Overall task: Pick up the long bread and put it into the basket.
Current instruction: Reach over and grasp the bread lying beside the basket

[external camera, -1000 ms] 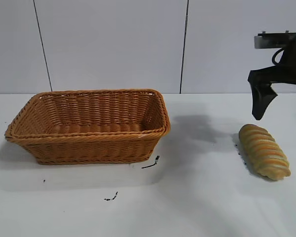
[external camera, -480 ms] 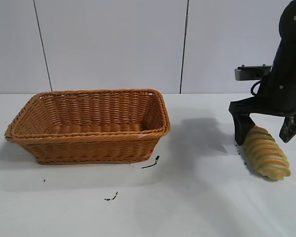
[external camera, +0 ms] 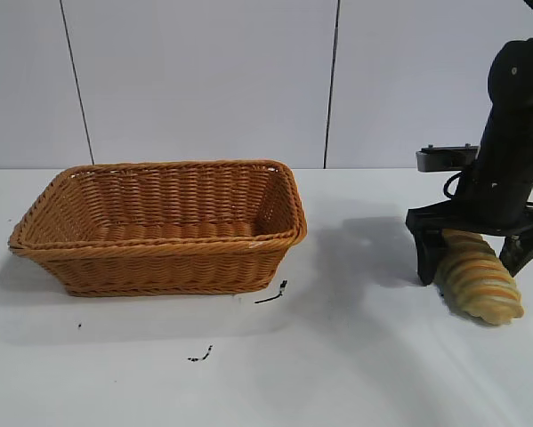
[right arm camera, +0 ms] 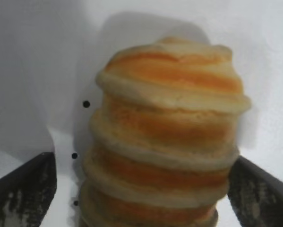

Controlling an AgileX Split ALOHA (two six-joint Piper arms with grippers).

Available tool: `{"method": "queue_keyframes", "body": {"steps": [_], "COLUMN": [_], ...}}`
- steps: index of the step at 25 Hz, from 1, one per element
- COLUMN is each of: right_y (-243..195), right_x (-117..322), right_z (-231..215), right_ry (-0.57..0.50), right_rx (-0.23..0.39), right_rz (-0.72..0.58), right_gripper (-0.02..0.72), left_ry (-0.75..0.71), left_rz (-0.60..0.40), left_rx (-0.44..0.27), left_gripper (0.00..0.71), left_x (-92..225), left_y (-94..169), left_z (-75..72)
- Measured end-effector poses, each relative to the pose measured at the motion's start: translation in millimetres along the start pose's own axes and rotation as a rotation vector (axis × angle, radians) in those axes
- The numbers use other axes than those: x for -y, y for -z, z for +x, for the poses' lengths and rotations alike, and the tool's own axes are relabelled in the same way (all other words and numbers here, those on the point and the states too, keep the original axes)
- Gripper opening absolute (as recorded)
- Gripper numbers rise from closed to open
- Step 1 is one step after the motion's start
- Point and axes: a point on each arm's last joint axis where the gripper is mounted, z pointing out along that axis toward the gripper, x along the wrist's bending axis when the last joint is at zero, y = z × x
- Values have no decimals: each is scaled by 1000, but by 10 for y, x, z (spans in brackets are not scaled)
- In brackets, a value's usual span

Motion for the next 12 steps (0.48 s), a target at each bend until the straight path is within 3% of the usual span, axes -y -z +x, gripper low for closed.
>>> {"method": "queue_keyframes", "body": {"steps": [12], "right_y": [1107], "right_x": [5], "right_z": [-21], "right_ry": [52], "right_rx": [17], "right_rz": [-224], "right_gripper": [153], "left_ry": [0], "left_rz": [0], "left_rx": [0], "left_gripper": [696], "left_x": [0], "left_y": [0], "left_z": [0]}}
